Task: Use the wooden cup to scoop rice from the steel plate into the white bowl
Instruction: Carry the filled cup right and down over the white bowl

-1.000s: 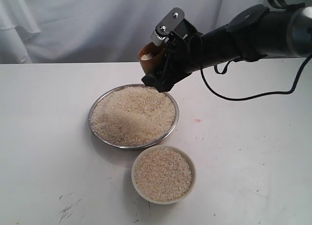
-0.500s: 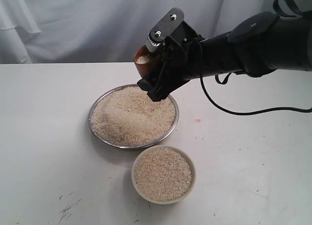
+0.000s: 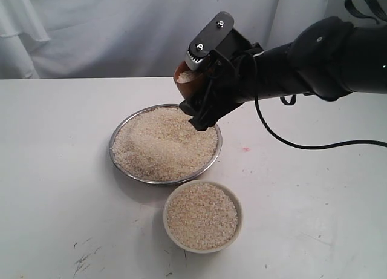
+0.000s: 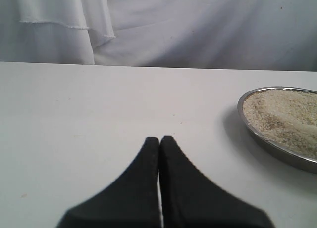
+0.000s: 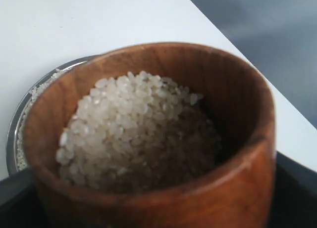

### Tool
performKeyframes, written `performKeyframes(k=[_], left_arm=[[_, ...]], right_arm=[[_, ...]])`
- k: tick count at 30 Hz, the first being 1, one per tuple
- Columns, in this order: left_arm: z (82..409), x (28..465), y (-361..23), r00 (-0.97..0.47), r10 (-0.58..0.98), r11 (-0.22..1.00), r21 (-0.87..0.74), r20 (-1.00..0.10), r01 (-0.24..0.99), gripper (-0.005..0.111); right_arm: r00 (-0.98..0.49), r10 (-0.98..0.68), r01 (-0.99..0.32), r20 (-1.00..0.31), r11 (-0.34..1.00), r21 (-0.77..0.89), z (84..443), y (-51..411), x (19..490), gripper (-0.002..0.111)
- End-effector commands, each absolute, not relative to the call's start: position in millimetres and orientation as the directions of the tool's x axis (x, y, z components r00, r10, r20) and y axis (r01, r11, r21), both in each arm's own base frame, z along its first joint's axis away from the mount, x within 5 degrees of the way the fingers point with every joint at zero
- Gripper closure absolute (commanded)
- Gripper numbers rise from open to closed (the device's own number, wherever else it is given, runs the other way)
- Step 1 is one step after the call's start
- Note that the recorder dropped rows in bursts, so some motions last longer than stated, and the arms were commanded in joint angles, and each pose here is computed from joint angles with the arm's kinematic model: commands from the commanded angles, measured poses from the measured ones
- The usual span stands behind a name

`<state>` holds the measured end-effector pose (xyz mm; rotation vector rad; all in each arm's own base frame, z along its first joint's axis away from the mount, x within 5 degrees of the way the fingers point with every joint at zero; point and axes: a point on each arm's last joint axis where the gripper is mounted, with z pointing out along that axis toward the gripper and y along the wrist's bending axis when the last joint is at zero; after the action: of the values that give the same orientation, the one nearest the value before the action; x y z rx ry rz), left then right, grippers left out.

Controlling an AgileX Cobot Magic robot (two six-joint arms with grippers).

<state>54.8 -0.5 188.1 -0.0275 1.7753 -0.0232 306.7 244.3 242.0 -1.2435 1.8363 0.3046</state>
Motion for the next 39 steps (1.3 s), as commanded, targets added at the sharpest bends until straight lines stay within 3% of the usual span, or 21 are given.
performKeyframes(k=[1,20,39], left_arm=[[187,55,-1,-0.196,-0.035,0.999,-0.035,-0.980,-0.005,0.107],[187,55,-1,-0.196,-0.035,0.999,-0.035,-0.980,-0.005,0.107],[187,55,-1,-0.196,-0.035,0.999,-0.035,-0.980,-0.005,0.107]], right_arm=[[-0.130,-0.630,-0.821,-0.765,0.501,-0.273,247,239,303,0.108],[-0.166,-0.643,-0.802,-0.748,0.529,-0.277,244,212,269,0.108],[-0.036,-0.792,-0.879,-0.610,0.315,-0.357,217,211,228,0.108]])
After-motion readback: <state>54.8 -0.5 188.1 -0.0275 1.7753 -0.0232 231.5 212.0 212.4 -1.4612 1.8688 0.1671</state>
